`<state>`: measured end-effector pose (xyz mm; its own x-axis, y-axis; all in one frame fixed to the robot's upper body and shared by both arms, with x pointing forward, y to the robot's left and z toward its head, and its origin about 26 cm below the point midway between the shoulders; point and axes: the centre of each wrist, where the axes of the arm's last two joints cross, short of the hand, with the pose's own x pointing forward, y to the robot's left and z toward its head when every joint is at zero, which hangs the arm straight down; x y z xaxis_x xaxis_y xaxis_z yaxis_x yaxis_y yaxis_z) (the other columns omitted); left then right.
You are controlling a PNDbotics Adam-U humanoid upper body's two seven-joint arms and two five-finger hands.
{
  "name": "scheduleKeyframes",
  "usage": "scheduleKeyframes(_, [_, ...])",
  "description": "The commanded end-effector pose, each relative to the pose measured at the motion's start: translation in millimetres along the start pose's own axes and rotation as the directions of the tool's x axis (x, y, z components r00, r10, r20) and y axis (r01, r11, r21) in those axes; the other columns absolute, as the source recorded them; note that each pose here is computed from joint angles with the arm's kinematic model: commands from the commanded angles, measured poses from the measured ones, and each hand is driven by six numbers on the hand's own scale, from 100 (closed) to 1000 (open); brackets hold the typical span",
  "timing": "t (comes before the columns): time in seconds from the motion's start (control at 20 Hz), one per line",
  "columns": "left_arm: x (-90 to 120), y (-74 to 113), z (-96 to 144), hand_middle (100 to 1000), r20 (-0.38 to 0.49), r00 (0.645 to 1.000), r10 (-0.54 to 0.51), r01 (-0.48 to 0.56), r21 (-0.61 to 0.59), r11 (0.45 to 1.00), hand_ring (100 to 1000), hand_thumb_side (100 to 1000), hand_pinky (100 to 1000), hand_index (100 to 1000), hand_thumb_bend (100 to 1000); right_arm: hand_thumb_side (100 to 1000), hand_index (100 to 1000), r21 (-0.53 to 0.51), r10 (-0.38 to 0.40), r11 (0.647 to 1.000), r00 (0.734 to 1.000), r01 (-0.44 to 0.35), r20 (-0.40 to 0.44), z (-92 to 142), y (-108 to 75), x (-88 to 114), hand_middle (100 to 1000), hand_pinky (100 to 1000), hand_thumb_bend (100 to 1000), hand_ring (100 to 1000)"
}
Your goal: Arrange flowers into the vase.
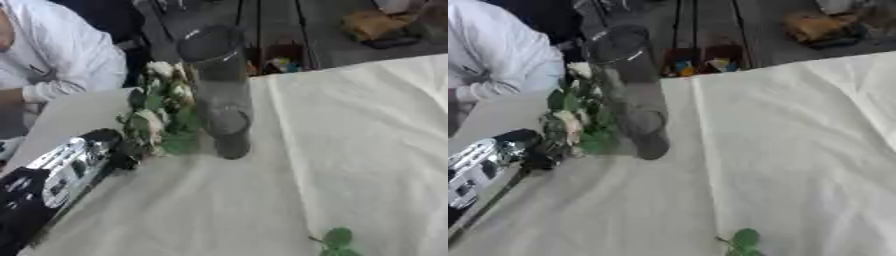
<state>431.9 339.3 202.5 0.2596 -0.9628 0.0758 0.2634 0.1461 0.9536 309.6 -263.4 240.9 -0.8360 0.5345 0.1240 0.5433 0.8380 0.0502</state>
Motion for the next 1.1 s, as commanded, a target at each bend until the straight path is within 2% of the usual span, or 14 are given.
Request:
scheduleKeyframes(0.05, [-3.0, 14.1, 2.1, 100, -0.003, 1.000, 0.005, -0.005, 0.054, 0.999, 100, 590, 100, 233, 100, 958, 651, -0.018, -0.005, 1.000, 1.000, 0.005, 0.021, -6.2, -2.0, 3.1, 533, 638, 100, 642])
scheduleKeyframes(0.35, [0.4, 12.3, -0.9, 100, 0.012, 0.999, 0.035, -0.036, 0.123, 0.992, 100, 535, 100, 128, 100, 959, 650, -0.023, -0.005, 1.000, 1.000, 0.005, 0.019, -6.0, -2.2, 3.0, 531, 638, 100, 641])
scheduleKeyframes(0.45, [2.0, 12.5, -1.2, 100, 0.023, 0.999, 0.048, -0.051, 0.149, 0.987, 100, 537, 100, 100, 139, 960, 649, -0.023, -0.005, 1.000, 1.000, 0.005, 0.018, -5.7, -2.1, 3.1, 530, 638, 100, 640])
scheduleKeyframes(0.55, [2.8, 13.0, -1.3, 100, 0.033, 0.997, 0.064, -0.068, 0.176, 0.982, 100, 496, 100, 100, 150, 963, 649, -0.023, -0.006, 1.000, 1.000, 0.006, 0.015, -5.4, -2.0, 3.1, 530, 638, 100, 639])
scheduleKeyframes(0.85, [-2.4, 8.4, -3.7, 100, 0.044, 0.989, 0.138, -0.145, 0.221, 0.965, 100, 375, 100, 100, 100, 963, 642, -0.022, -0.006, 1.000, 1.000, 0.006, 0.012, -5.2, -2.2, 3.0, 528, 638, 100, 638])
scheduleKeyframes(1.1, [-5.6, 4.0, -3.2, 100, 0.075, 0.977, 0.199, -0.211, 0.238, 0.948, 100, 356, 100, 100, 100, 963, 637, -0.024, -0.007, 1.000, 1.000, 0.007, 0.010, -5.3, -2.1, 3.1, 528, 637, 100, 638])
